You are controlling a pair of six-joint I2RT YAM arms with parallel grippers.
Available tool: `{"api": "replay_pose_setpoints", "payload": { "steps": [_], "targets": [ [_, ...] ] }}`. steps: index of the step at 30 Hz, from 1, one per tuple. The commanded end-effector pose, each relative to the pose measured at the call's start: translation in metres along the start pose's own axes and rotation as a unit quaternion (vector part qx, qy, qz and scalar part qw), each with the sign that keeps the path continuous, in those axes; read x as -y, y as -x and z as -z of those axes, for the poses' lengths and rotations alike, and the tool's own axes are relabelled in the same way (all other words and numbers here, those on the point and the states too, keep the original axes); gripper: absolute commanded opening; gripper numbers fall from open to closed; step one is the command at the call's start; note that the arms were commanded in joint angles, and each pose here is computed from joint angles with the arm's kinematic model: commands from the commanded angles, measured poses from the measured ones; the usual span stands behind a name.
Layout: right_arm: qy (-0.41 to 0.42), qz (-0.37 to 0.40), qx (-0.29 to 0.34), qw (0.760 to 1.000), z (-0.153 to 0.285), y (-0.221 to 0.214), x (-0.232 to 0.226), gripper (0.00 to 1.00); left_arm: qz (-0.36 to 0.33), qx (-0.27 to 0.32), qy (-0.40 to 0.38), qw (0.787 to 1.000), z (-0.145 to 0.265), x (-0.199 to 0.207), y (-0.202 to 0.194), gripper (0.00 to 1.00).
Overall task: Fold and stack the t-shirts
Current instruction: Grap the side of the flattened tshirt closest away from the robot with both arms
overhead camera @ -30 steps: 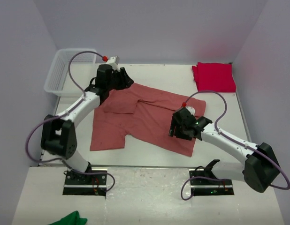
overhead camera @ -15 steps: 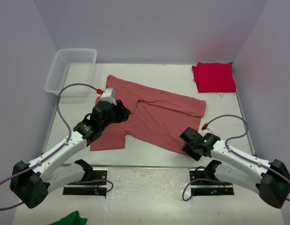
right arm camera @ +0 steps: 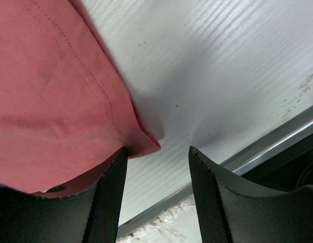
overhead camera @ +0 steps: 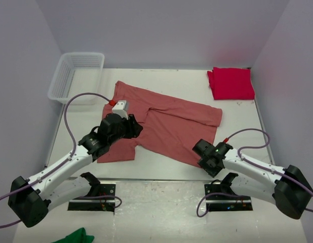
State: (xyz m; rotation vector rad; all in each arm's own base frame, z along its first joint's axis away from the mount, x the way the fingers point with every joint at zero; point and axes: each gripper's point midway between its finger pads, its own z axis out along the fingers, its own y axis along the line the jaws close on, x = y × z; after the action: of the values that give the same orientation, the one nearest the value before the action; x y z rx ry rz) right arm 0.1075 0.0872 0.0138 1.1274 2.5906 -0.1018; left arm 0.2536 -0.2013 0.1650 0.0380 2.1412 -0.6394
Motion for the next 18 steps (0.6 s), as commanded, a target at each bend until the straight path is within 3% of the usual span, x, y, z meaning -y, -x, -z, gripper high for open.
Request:
{"api": "replay_pose_setpoints", "payload": {
  "steps": [1,18],
  "targets": [
    [-0.008,-0.033,0.021,0.999,0.005,0.008,-0.008,0.53,-0.024,0.025,-0.03,0.999,0.014,0.019,0.019,0.49],
    [-0.045,-0.044,0.053,0.997,0.004,0.018,-0.013,0.37,-0.035,0.017,-0.036,0.999,0.029,0.024,0.018,0.48]
  ]
}}
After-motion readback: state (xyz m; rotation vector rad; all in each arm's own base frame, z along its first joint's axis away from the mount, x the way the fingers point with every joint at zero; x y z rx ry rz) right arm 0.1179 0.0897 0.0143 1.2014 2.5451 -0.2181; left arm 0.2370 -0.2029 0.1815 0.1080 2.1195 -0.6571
